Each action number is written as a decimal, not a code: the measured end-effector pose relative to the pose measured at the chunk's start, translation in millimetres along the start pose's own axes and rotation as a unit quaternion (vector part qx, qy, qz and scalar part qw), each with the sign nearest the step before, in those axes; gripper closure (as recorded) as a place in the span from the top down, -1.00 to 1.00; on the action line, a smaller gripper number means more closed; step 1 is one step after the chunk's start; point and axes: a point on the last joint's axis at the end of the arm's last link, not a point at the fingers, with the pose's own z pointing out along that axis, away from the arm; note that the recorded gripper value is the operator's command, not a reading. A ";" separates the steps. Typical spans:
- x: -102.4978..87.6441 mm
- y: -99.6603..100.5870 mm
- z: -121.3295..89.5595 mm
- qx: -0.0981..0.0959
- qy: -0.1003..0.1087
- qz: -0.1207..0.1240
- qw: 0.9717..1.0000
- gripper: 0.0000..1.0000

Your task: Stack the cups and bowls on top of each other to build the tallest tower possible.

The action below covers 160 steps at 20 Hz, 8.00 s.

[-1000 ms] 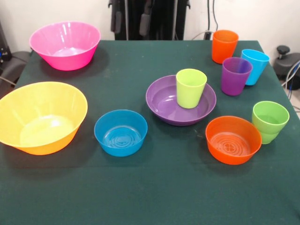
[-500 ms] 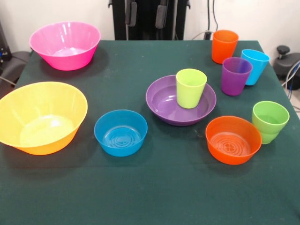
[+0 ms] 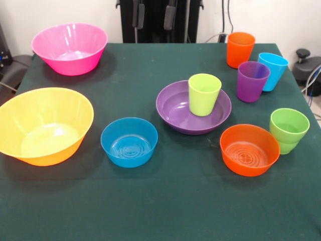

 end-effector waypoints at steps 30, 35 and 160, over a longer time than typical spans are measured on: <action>31.8 3.6 47.5 -0.009 0.070 -0.009 0.997 1.00; 39.4 1.9 56.9 -0.012 0.078 -0.006 0.997 1.00; 132.0 35.4 218.4 0.078 -0.077 -0.464 0.879 1.00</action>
